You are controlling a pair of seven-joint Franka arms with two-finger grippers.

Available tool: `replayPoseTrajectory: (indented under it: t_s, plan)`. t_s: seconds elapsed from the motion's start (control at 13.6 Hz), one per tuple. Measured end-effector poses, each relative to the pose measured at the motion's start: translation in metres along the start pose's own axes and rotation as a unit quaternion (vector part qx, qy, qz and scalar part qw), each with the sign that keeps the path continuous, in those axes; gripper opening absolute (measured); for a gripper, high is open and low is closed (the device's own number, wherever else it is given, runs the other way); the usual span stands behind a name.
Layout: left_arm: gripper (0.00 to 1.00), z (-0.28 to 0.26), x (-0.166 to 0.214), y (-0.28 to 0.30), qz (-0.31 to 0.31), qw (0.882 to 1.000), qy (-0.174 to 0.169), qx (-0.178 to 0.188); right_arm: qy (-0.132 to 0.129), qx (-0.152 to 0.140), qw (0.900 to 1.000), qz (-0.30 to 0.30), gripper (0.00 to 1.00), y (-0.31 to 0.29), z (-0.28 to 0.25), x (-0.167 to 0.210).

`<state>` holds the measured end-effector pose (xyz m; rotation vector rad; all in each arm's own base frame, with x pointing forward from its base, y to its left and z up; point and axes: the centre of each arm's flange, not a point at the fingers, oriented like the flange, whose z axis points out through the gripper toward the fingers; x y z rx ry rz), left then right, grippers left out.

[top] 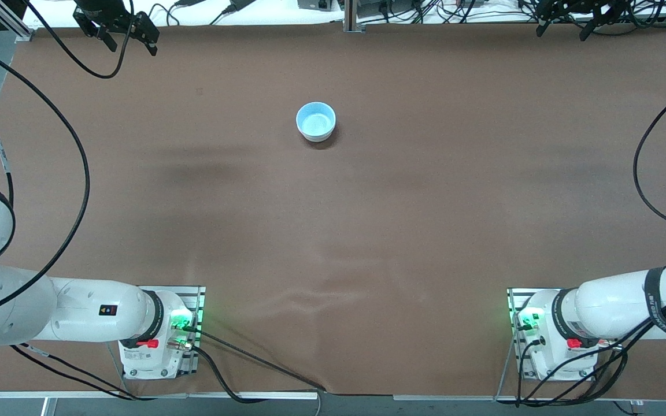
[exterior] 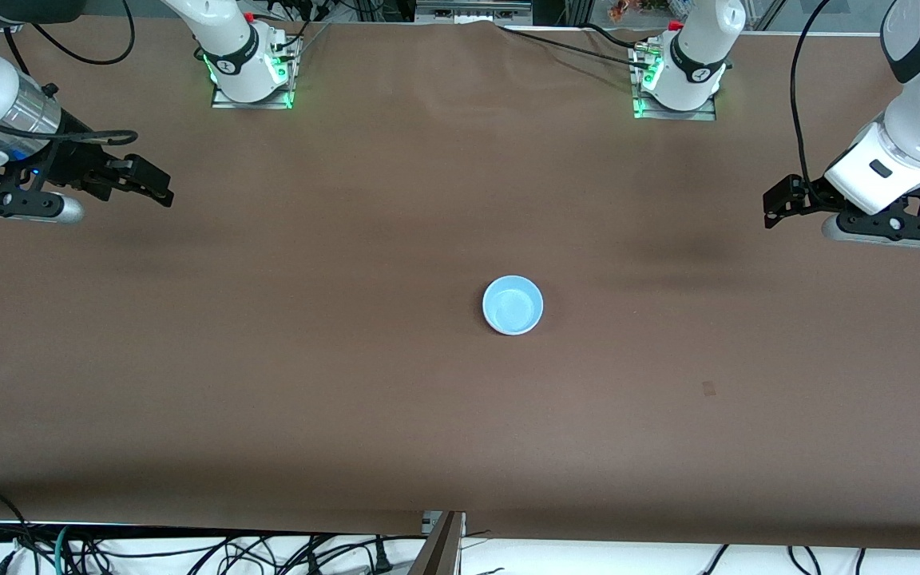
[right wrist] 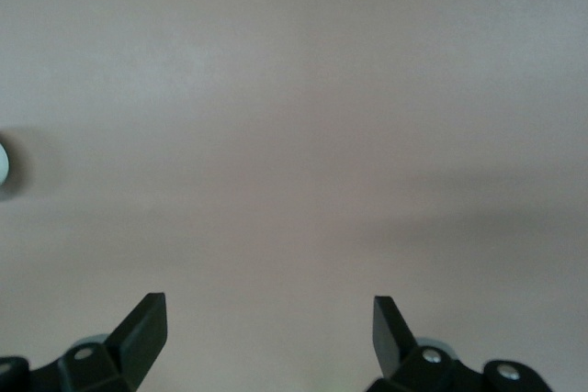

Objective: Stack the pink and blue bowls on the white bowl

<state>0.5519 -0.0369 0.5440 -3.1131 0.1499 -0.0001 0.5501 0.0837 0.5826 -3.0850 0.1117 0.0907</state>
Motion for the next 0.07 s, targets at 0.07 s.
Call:
replayPoseTrajectory:
  t_s: [0.07]
  plan:
    - [1.00, 0.0000, 0.0000, 0.0000, 0.000, 1.000, 0.000, 0.000, -0.003, -0.001, 1.000, -0.010, 0.99, -0.0004, 0.0005, -0.0007]
